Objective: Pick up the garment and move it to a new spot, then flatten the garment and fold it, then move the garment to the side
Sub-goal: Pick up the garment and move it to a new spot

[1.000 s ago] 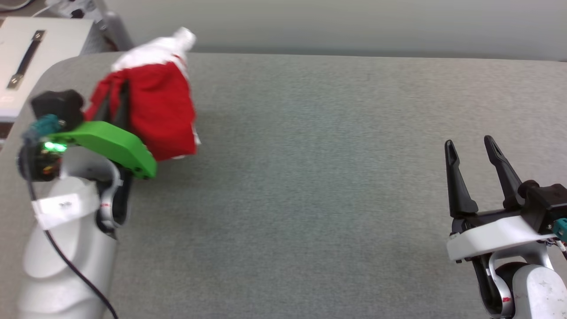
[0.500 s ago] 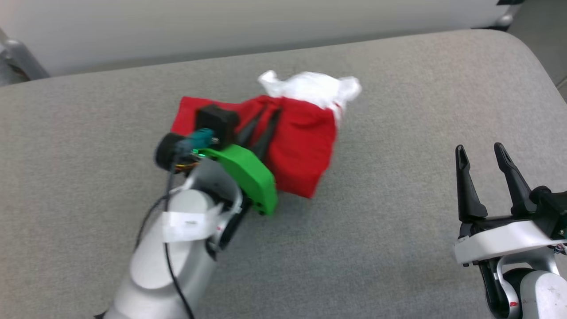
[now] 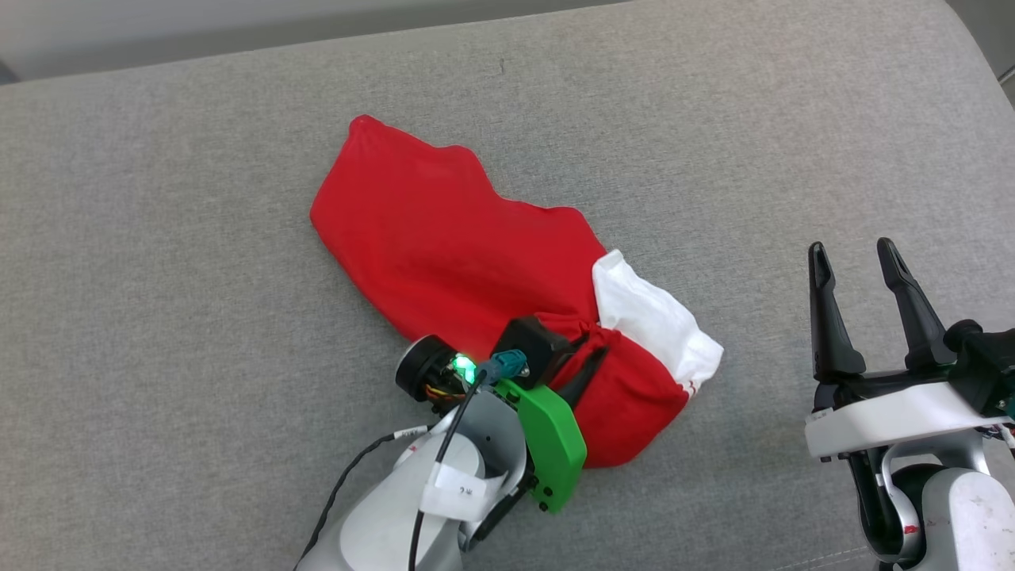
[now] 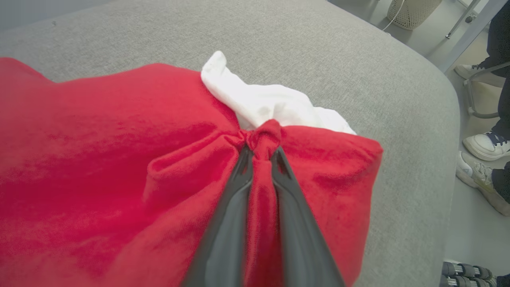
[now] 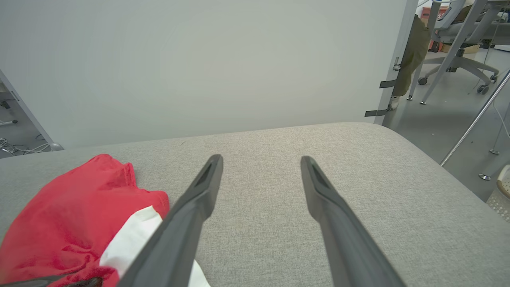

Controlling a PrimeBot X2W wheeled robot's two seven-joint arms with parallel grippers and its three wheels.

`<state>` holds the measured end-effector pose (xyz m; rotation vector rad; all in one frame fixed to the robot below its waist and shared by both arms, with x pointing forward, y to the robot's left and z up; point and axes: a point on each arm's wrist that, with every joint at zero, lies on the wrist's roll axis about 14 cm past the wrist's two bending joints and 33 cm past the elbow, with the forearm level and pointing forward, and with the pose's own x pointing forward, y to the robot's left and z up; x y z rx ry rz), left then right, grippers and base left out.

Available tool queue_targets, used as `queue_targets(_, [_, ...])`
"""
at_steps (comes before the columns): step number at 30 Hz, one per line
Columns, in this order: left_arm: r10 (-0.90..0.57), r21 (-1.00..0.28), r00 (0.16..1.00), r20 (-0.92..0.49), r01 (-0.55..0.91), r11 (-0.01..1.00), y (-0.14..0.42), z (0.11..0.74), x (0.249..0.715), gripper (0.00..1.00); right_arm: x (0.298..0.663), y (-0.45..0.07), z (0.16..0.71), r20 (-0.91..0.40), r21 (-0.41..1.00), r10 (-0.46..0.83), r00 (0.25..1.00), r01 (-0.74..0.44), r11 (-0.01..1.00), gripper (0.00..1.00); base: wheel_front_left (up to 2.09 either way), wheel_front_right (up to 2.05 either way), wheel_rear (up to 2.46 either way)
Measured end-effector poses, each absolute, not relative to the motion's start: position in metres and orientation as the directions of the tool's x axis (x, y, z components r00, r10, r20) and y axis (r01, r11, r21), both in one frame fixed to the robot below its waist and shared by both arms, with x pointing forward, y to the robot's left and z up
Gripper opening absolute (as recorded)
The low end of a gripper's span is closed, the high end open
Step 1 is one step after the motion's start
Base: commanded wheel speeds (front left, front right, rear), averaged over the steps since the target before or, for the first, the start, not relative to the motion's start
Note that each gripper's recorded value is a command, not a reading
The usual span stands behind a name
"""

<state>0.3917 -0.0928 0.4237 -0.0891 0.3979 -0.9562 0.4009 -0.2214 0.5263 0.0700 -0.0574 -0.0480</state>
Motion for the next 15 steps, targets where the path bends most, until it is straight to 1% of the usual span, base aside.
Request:
queue_targets(1, [-0.809,-0.248,0.506,-0.3,0.778,0.578,-0.093,0.421,0.39,0.0,0.402,-0.221,0.526,0.056,0.072,-0.048,0.997,0.044,0.996,1.0,0.0,0.0,0.0])
queue_targets(2, [-0.809,-0.247,0.508,-0.295,0.778,0.578,-0.092,0.421,0.389,0.13,0.402,-0.22,0.525,0.055,0.073,-0.046,0.997,0.042,0.996,1.0,0.0,0.0,0.0])
queue_targets(3, [-0.809,-0.248,0.513,-0.285,0.776,0.58,-0.092,0.423,0.389,0.4,0.403,-0.219,0.525,0.054,0.075,-0.043,0.998,0.039,0.996,1.0,0.0,0.0,0.0])
queue_targets(4, [-0.809,-0.246,0.519,-0.276,0.775,0.582,-0.091,0.425,0.39,1.0,0.403,-0.218,0.525,0.056,0.076,-0.041,0.998,0.036,0.996,1.0,0.0,0.0,0.0])
queue_targets(6, [-0.809,-0.24,0.538,-0.236,0.774,0.586,-0.091,0.434,0.392,1.0,0.403,-0.217,0.527,0.061,0.079,-0.036,0.997,0.032,0.996,1.0,0.0,0.0,0.0])
queue_targets(9, [-0.79,-0.223,0.592,-0.161,0.758,0.613,-0.087,0.454,0.399,1.0,0.402,-0.214,0.532,0.076,0.082,-0.03,0.997,0.024,0.996,1.0,0.0,0.0,0.0])
queue_targets(12, [-0.742,-0.203,0.667,-0.065,0.72,0.664,-0.075,0.48,0.412,1.0,0.4,-0.211,0.538,0.093,0.085,-0.02,0.995,0.012,0.996,1.0,0.0,0.0,0.0])
queue_targets(15, [-0.662,-0.184,0.748,0.039,0.657,0.731,-0.054,0.508,0.426,1.0,0.398,-0.205,0.544,0.106,0.084,-0.003,0.994,-0.006,0.996,1.0,0.0,0.0,0.0])
